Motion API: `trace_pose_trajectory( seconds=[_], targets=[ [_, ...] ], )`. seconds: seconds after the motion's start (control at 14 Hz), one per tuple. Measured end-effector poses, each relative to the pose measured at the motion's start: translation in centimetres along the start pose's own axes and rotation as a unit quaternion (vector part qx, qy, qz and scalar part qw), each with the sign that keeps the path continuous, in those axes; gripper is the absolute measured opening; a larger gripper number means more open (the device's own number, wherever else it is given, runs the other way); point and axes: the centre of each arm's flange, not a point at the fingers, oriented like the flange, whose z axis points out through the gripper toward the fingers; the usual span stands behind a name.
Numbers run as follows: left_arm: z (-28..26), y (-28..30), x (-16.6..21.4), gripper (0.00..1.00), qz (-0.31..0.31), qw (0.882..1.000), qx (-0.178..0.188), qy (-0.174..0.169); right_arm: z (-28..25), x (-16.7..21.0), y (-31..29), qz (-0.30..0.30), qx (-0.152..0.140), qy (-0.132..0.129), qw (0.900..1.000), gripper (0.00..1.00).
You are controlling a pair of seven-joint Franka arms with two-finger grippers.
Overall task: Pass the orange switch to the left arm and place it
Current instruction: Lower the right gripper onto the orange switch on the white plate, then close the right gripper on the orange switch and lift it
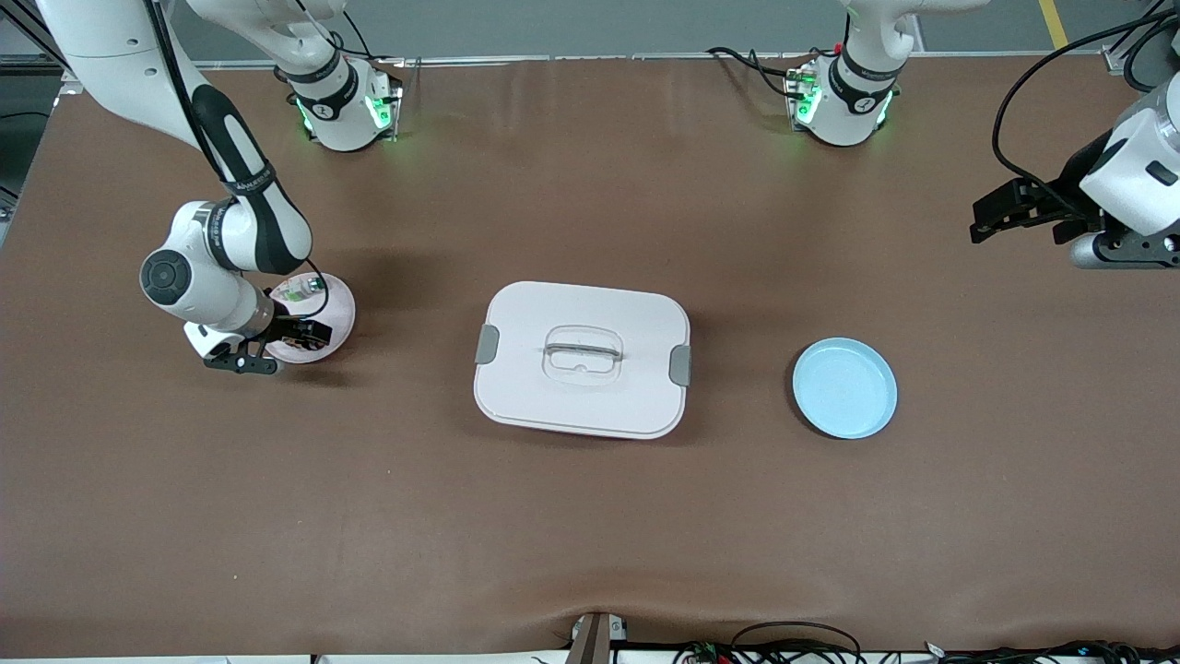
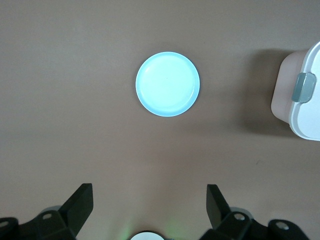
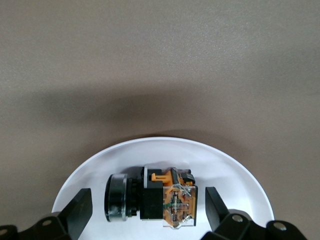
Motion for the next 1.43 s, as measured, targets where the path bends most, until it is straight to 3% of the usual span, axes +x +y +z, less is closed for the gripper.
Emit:
trace_pose_trajectory(
  seconds=[0.79, 1.0, 1.43],
  targets=[
    [0.0, -0.4, 0.0, 1.0, -0.004, 1.0, 0.0, 0.0, 1.8, -0.3, 0.1, 0.0, -0.003, -0.013, 1.0, 1.0],
    [0.0, -0.4, 0.0, 1.0, -0.004, 1.0, 0.0, 0.0, 1.5, -0.1, 0.1, 0.0, -0.002, -0.011, 1.0, 0.73],
    [0.0, -0.4, 0.0, 1.0, -0.004, 1.0, 0.0, 0.0, 1.4, -0.4, 0.0, 0.0, -0.002, -0.024, 1.0, 0.73]
  ],
)
